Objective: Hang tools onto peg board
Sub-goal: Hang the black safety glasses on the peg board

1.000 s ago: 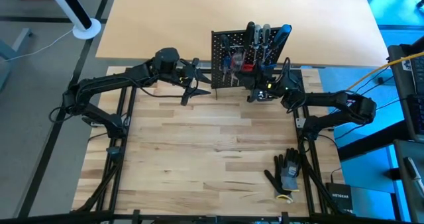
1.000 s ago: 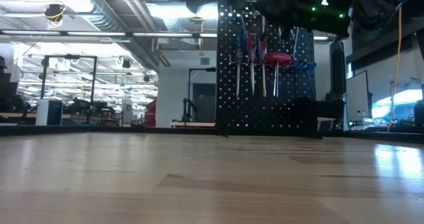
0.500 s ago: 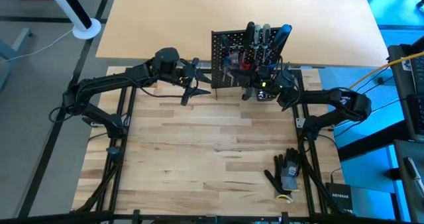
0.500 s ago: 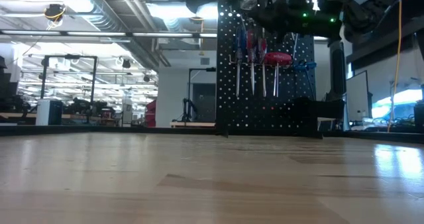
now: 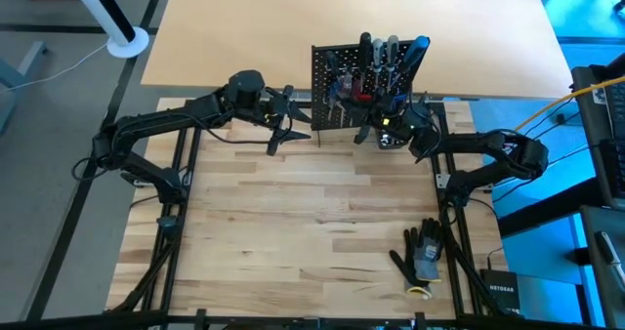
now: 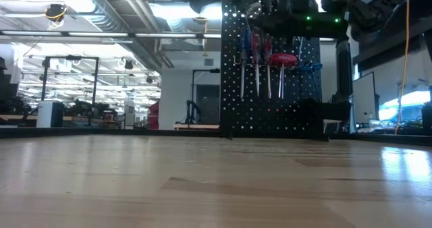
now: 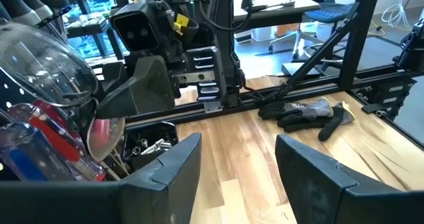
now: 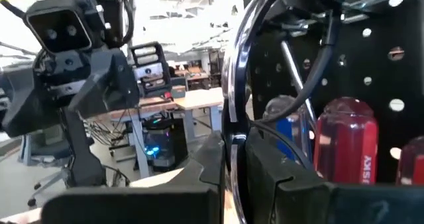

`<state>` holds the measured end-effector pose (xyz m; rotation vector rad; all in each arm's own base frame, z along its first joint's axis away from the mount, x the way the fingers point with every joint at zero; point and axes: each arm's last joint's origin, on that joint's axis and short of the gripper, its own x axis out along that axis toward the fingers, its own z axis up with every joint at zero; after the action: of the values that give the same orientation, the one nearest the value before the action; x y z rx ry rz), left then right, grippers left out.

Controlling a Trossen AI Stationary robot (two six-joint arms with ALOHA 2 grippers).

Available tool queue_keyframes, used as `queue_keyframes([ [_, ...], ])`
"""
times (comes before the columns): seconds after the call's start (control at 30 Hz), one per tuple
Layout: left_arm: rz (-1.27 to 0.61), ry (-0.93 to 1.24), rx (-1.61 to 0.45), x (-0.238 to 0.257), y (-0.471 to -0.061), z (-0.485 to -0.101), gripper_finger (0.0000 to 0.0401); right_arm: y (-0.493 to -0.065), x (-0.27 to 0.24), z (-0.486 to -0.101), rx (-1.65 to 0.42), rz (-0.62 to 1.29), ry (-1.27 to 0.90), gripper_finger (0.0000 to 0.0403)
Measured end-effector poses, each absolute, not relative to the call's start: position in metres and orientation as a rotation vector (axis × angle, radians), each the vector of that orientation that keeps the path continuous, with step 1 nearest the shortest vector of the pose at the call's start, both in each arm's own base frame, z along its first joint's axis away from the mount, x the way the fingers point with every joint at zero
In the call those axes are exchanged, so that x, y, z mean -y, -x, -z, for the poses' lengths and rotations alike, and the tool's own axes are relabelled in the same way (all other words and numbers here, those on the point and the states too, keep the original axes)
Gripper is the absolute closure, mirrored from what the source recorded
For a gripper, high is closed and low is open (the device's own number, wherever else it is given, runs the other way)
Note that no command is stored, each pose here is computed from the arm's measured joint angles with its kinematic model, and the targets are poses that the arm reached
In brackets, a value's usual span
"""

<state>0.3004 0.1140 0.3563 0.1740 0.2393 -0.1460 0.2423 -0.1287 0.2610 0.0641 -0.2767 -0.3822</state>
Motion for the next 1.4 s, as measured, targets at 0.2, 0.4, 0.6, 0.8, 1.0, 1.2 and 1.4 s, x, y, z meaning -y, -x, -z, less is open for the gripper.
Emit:
queue_keyframes([
  [0.2,0.146,-0.173,-0.239,-0.114,-0.3,-0.356,0.0217,-0.243,0.128,-0.259,0.247,0.374,-0.055,0.0368],
  [0.4,0.145,-0.167,-0.241,-0.114,-0.3,-0.356,0.0217,-0.244,0.129,-0.253,0.186,0.383,-0.074,0.0368],
  [0.6,0.145,-0.167,-0.238,-0.114,-0.3,-0.356,0.0217,-0.244,0.129,-0.252,0.184,0.382,-0.075,0.0368],
  [0.8,0.145,-0.166,-0.238,-0.114,-0.301,-0.356,0.0217,-0.244,0.129,-0.251,0.18,0.382,-0.078,0.0356],
  [1.0,0.145,-0.168,-0.235,-0.114,-0.301,-0.357,0.0217,-0.244,0.129,-0.251,0.175,0.386,-0.087,0.032],
  [1.2,0.145,-0.167,-0.235,-0.114,-0.301,-0.357,0.0217,-0.244,0.129,-0.25,0.169,0.389,-0.089,0.0273],
  [1.4,0.145,-0.167,-0.236,-0.114,-0.301,-0.357,0.0217,-0.244,0.129,-0.249,0.167,0.386,-0.087,0.0244],
])
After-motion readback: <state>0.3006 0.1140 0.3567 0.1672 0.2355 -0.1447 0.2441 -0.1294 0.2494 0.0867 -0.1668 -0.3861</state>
